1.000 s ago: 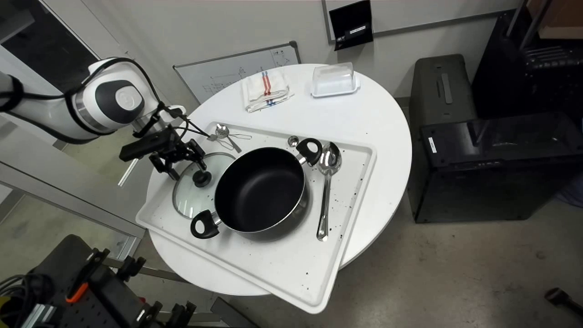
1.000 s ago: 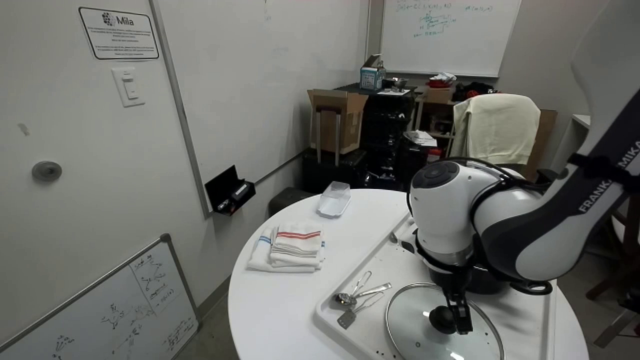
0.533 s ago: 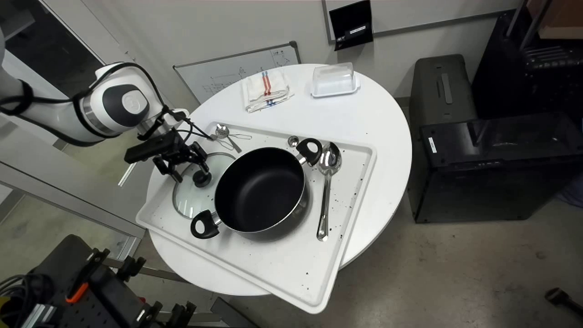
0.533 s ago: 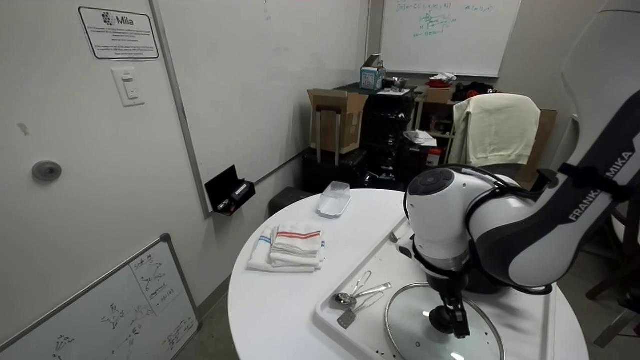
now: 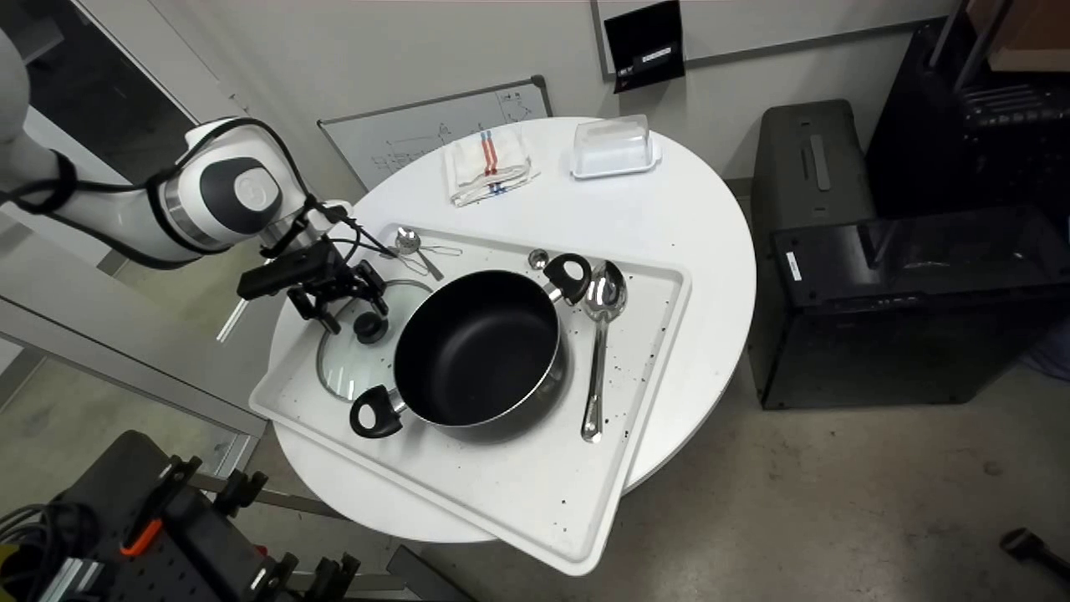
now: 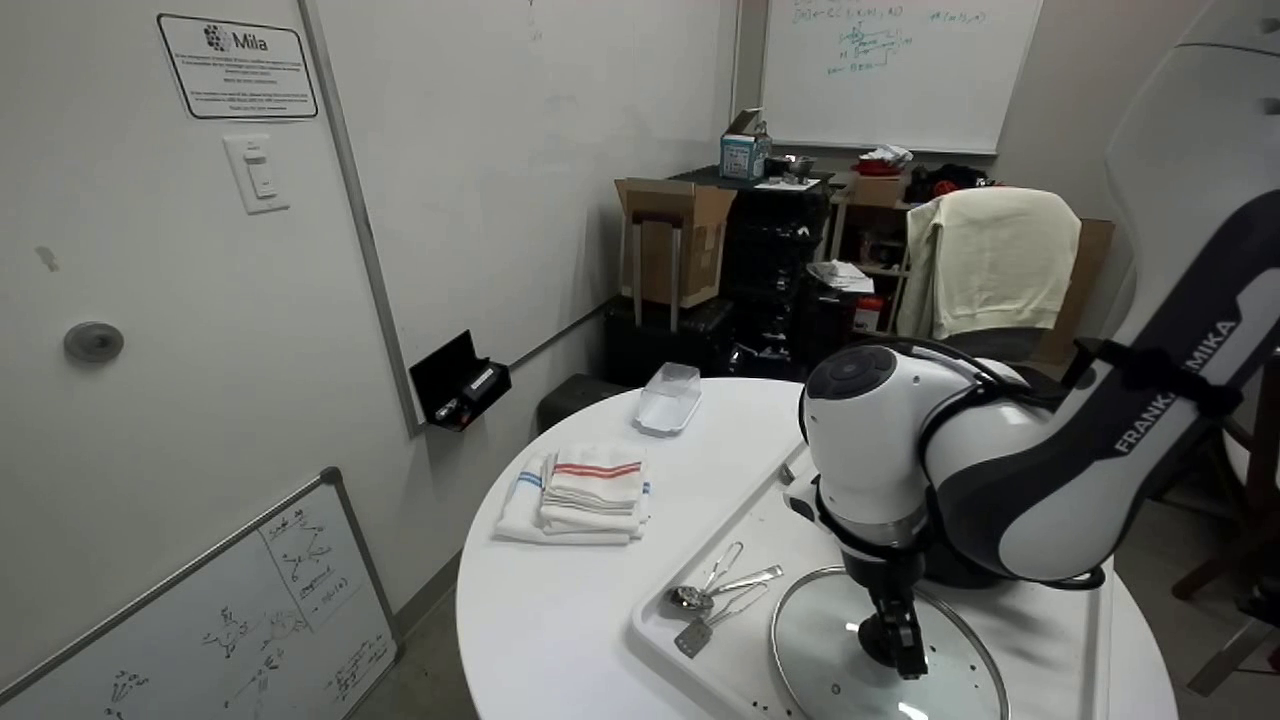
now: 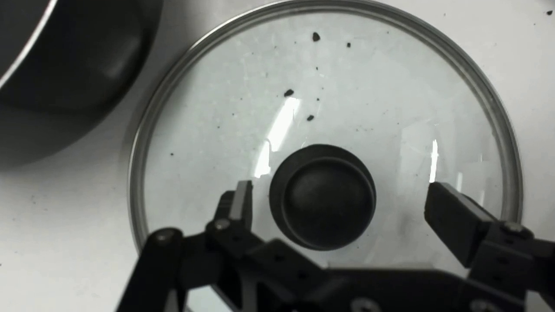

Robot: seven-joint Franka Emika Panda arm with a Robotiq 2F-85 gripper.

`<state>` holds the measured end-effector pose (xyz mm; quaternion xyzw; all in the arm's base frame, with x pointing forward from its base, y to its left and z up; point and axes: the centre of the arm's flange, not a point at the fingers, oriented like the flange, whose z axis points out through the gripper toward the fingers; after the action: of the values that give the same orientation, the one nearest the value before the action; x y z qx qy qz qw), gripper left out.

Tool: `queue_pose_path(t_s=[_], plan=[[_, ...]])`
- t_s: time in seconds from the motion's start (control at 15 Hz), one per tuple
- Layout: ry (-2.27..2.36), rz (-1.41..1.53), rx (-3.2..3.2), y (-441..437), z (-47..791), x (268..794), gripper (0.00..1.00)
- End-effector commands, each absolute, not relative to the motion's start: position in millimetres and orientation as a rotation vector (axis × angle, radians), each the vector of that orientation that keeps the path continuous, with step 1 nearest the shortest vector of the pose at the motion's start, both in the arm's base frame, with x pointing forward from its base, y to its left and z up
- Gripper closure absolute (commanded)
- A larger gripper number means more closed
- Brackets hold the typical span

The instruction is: Put the glass lid on the black pot.

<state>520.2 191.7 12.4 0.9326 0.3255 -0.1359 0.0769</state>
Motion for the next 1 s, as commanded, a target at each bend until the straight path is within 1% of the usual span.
queue_pose_path(t_s=[0.0,0.07,0.2,0.33,0.4,0.47,0.93], plan=[[1.000,-0.390,2.787,194.0,6.9,527.0,0.26],[1.002,-0.389,2.788,194.1,7.4,526.7,0.31],[1.003,-0.390,2.788,194.0,8.5,526.1,0.46],[1.002,-0.389,2.789,193.6,8.9,526.2,0.62],[1.000,-0.387,2.789,193.1,9.8,527.1,0.72],[1.001,-0.385,2.789,192.9,10.3,527.1,0.75],[1.021,-0.374,2.772,190.1,33.0,526.0,0.75]])
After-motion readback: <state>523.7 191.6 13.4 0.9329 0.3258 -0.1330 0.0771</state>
